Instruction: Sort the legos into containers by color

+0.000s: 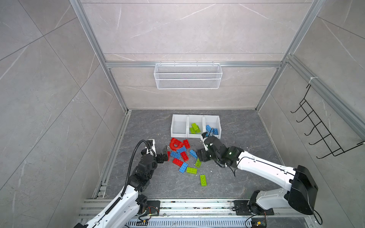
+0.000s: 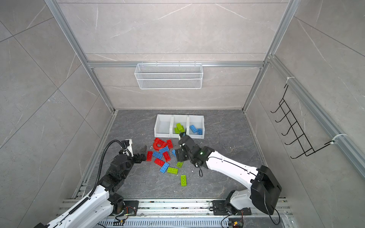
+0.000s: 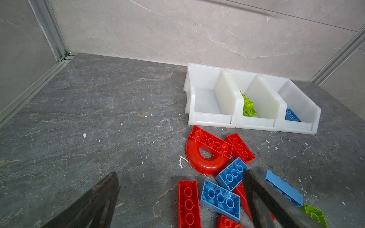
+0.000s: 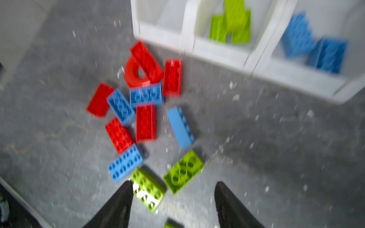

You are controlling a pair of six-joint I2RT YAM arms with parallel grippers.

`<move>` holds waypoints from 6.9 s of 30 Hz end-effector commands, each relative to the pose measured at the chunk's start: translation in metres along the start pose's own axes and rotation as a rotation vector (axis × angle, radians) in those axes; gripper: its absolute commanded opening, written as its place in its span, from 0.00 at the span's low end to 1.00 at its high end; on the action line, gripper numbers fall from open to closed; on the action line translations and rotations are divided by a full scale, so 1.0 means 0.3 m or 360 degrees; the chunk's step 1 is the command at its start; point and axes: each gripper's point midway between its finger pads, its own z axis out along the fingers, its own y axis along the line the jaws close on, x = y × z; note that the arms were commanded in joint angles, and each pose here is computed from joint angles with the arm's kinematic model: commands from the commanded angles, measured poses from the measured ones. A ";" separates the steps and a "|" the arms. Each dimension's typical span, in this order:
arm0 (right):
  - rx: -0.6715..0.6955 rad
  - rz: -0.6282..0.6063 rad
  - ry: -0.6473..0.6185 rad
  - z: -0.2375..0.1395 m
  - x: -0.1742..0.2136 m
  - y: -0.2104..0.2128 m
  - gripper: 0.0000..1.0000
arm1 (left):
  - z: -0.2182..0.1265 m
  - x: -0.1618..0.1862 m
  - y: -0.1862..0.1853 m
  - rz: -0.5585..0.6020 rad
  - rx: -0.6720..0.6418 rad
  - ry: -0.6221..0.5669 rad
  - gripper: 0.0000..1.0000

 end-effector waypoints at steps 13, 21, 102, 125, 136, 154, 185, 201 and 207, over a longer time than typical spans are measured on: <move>0.0258 0.0013 0.0105 0.042 0.296 0.047 0.67 | -0.009 -0.018 -0.006 0.0010 0.0035 -0.0063 1.00; 0.0297 0.0027 0.0204 0.090 0.379 0.019 0.67 | -0.014 -0.024 -0.006 -0.0002 0.0039 -0.0076 1.00; -0.0162 0.0345 -0.0230 0.413 -0.764 -0.350 0.62 | -0.009 -0.018 0.008 0.0007 0.0001 -0.0071 1.00; 0.0014 0.0449 -0.0012 0.072 -0.077 -0.266 0.68 | -0.005 -0.021 -0.017 -0.0016 0.0060 -0.0056 1.00; 0.0147 0.0485 -0.0166 0.062 -0.034 -0.119 0.73 | 0.037 0.021 -0.054 0.0005 0.0134 0.0038 1.00; 0.0188 0.0296 0.0105 0.251 0.061 -0.064 0.74 | 0.061 0.057 -0.112 0.0073 0.0274 0.0131 1.00; 0.0328 0.0253 0.0323 0.196 0.133 -0.121 0.75 | 0.037 0.036 -0.080 0.0075 0.0202 0.0092 1.00; 0.0355 0.0242 0.0476 0.312 0.191 -0.110 0.68 | 0.035 0.035 -0.080 0.0070 0.0203 0.0087 1.00; 0.0381 0.0235 0.0431 0.293 0.186 -0.129 0.52 | 0.038 0.039 -0.083 0.0065 0.0213 0.0089 1.00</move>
